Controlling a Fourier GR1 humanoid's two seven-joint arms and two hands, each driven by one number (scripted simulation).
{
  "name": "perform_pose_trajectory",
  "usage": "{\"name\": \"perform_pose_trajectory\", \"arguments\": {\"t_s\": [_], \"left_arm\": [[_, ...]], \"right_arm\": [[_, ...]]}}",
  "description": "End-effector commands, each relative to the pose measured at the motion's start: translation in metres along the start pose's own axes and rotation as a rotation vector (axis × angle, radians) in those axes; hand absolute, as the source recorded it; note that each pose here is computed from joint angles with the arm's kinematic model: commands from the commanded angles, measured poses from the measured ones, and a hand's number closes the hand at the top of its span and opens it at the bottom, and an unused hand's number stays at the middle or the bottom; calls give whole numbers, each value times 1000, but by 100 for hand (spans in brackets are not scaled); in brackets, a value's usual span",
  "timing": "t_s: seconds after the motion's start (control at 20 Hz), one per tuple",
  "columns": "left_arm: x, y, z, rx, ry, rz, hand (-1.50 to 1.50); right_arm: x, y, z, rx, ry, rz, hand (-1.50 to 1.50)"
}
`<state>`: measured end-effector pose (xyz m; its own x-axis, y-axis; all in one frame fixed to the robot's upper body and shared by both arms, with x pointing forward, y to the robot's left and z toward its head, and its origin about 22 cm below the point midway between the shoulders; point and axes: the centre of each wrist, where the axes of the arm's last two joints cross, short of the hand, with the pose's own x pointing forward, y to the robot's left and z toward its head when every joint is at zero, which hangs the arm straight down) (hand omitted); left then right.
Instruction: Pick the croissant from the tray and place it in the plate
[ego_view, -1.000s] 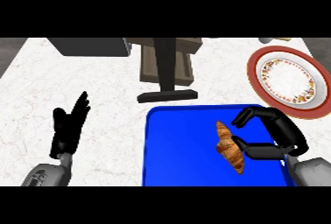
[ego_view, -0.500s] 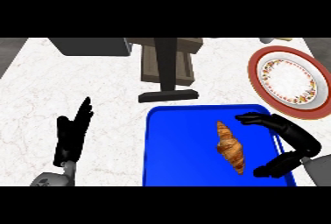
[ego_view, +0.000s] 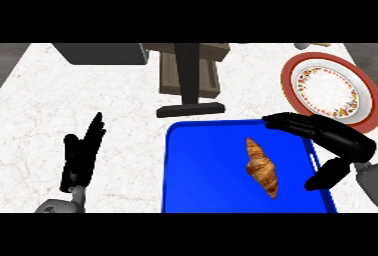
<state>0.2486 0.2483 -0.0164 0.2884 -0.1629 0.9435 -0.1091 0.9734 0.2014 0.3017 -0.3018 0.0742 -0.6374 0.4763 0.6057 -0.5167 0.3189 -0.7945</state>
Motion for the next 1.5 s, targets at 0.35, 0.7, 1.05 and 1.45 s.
{"name": "perform_pose_trajectory", "arguments": {"t_s": [0.35,0.7,1.05,1.45], "left_arm": [[7,6,-10,10,3,-7,0],[0,-14,-1,2,-7,-3,0],[21,-2,0,-6,0,5,0],[6,12,7,-4,-10,6,0]], "right_arm": [[23,12,-41,304,166,105,-150],[6,26,-55,328,177,118,-150],[8,23,-53,358,192,117,-150],[13,60,-61,335,195,106,-150]]}}
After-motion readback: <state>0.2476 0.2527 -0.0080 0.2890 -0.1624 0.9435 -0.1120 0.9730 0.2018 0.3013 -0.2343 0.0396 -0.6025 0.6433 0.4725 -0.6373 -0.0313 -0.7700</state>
